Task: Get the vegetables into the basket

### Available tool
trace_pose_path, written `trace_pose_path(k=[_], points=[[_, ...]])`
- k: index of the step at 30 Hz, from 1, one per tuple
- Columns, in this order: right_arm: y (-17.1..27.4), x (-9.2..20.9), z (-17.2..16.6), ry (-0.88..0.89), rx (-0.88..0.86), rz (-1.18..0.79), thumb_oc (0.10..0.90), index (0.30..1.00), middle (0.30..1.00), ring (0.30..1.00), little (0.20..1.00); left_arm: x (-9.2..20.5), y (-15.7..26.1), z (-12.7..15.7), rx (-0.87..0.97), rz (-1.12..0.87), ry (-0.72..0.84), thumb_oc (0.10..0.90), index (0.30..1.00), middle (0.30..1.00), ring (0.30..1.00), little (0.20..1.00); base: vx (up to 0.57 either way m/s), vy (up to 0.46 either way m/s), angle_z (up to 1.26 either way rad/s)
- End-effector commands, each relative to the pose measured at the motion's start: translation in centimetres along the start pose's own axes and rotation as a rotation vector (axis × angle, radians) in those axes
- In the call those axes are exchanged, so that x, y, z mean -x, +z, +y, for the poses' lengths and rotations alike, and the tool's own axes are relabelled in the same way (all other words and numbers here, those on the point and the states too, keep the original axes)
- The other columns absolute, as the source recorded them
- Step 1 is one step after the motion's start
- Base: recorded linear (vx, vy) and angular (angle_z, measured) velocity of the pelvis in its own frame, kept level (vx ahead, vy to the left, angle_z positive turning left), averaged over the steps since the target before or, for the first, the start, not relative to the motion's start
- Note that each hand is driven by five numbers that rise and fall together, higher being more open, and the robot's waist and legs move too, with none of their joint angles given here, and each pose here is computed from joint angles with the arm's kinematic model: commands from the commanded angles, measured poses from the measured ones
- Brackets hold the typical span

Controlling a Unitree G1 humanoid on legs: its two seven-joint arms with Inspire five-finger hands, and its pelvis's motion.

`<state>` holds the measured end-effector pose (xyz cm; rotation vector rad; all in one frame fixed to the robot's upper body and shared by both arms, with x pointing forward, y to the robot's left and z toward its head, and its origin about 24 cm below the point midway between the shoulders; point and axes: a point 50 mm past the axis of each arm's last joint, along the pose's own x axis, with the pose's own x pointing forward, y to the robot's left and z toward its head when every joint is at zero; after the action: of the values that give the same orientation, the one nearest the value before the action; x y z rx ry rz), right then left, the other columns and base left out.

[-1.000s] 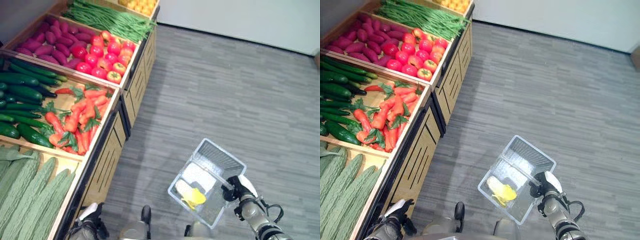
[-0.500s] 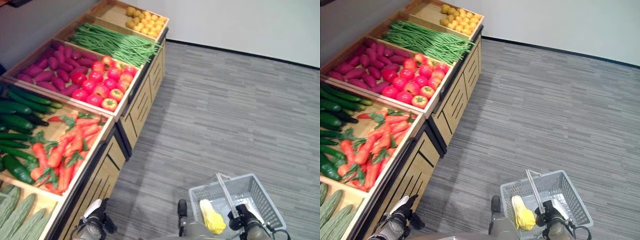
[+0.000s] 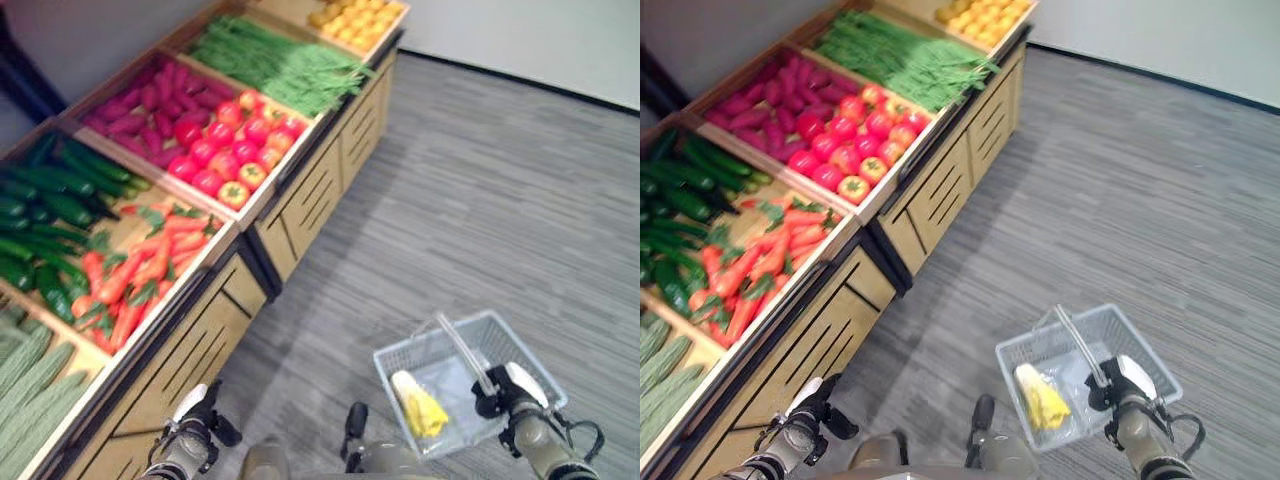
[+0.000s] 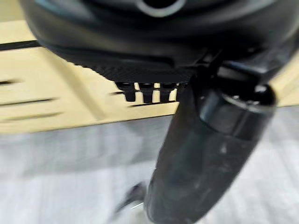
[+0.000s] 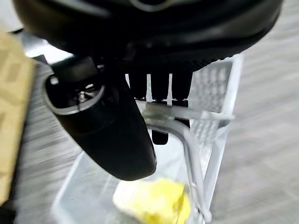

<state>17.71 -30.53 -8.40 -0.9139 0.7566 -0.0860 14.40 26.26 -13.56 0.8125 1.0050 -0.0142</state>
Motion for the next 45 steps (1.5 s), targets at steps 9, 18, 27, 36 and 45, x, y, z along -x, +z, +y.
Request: trace_pose_path(k=[9, 18, 27, 36, 45], points=[[2.6, -0.5, -2.7, -0.127, -0.019, -0.138, 0.400, 0.300, 0.300, 0.300, 0.300, 1.2, -5.5, 0.9, -0.072, 0.134, 0.005, 0.900, 1.000, 1.000, 1.000, 1.000, 0.18, 0.156, -0.03], [0.8, -0.9, -0.5, -0.071, -0.045, 0.005, 0.400, 0.300, 0.300, 0.300, 0.300, 1.4, -6.2, 1.6, -0.026, 0.147, 0.037, 0.900, 1.000, 1.000, 1.000, 1.000, 0.11, 0.130, 0.12], [-4.6, 0.5, 1.1, -0.037, -0.114, 0.277, 0.400, 0.300, 0.300, 0.300, 0.300, 0.3, -3.6, 3.4, -0.035, 0.063, 0.084, 0.900, 1.000, 1.000, 1.000, 1.000, 0.15, -0.065, 0.52], [-8.3, 2.6, 2.3, 0.014, -0.122, 0.417, 0.400, 0.300, 0.300, 0.300, 0.300, -0.5, -0.9, 6.4, -0.078, -0.037, 0.158, 0.900, 1.000, 1.000, 1.000, 1.000, 0.16, -0.305, 0.82], [-8.4, 2.1, -0.1, -0.062, -0.124, 0.395, 0.400, 0.300, 0.300, 0.300, 0.300, -0.5, -0.3, 5.2, -0.092, -0.045, 0.123, 0.900, 1.000, 1.000, 1.000, 1.000, 0.00, -0.193, 0.44]])
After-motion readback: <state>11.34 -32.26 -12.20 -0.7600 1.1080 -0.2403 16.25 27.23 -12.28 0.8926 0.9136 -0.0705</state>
